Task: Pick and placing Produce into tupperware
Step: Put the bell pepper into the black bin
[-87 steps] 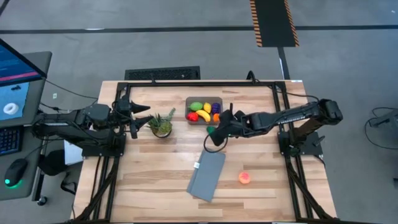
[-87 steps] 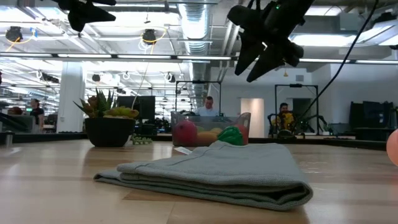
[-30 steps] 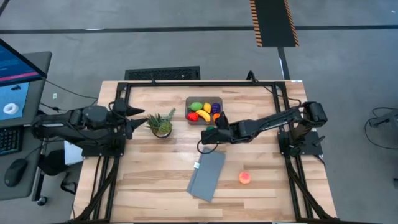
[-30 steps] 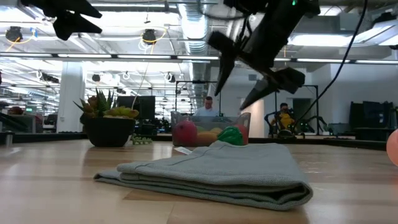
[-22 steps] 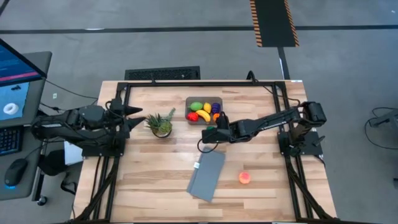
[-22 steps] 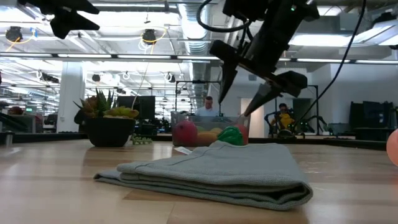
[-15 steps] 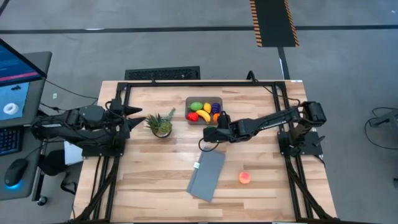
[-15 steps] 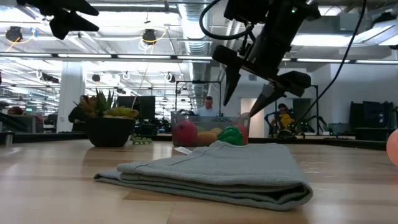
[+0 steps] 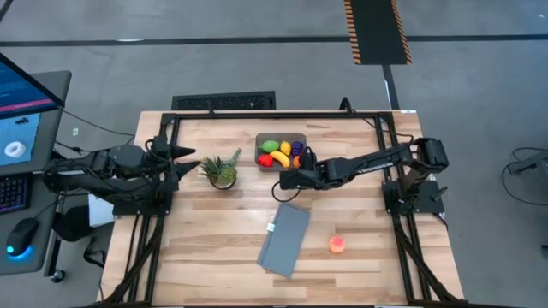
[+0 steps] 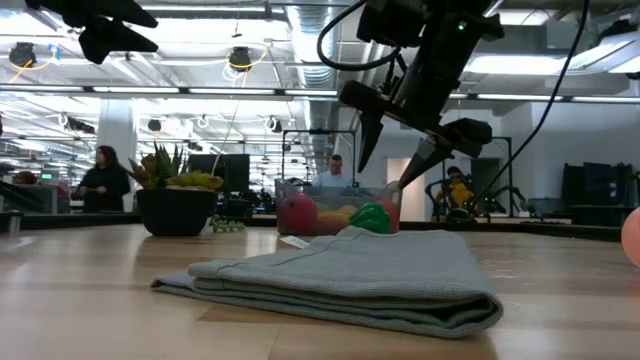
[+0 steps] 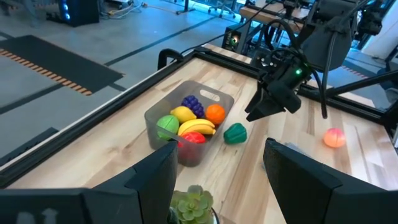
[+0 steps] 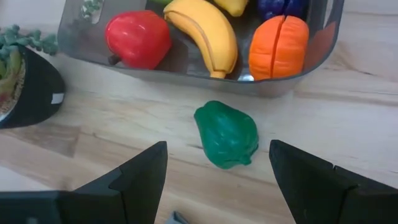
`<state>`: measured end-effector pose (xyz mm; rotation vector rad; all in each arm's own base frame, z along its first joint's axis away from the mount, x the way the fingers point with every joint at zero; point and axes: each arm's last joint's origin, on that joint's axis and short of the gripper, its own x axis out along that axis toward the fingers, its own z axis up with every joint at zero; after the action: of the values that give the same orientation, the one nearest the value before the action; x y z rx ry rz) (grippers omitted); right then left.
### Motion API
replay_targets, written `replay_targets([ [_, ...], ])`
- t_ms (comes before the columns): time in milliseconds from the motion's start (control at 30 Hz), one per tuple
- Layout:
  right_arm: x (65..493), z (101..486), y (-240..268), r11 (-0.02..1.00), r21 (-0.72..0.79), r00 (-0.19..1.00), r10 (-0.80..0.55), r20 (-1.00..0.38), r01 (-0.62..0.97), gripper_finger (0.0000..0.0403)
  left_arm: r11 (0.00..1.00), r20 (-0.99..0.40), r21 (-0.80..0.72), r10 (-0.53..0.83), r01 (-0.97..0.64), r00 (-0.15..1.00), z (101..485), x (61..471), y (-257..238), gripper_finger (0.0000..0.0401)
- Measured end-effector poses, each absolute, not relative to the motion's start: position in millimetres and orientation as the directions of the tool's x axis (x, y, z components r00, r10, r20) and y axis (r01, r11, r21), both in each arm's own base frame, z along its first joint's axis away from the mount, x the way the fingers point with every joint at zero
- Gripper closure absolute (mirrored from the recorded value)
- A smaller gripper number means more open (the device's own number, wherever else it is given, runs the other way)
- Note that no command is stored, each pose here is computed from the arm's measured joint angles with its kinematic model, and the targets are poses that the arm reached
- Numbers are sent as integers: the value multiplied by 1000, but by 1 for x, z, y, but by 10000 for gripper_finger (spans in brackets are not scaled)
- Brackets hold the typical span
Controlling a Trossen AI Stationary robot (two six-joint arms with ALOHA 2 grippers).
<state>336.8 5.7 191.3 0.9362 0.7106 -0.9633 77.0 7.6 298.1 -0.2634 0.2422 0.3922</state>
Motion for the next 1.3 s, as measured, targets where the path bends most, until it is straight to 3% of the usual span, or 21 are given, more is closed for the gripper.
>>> replay_targets([
  [633, 339, 175, -5, 292, 275, 359, -289, -888, 916, 97, 887, -280, -197, 356, -417, 892, 298, 77, 8, 174],
  [733, 349, 169, -4, 305, 323, 405, -260, -877, 896, 97, 887, -281, -197, 357, -417, 891, 298, 77, 8, 174],
  [1000, 351, 158, -2, 289, 280, 358, -269, -894, 915, 97, 881, -295, -208, 357, -424, 886, 296, 74, 8, 174],
  [1300, 354, 159, -7, 327, 287, 384, -287, -878, 900, 97, 873, -276, -209, 379, -440, 883, 297, 71, 9, 174],
])
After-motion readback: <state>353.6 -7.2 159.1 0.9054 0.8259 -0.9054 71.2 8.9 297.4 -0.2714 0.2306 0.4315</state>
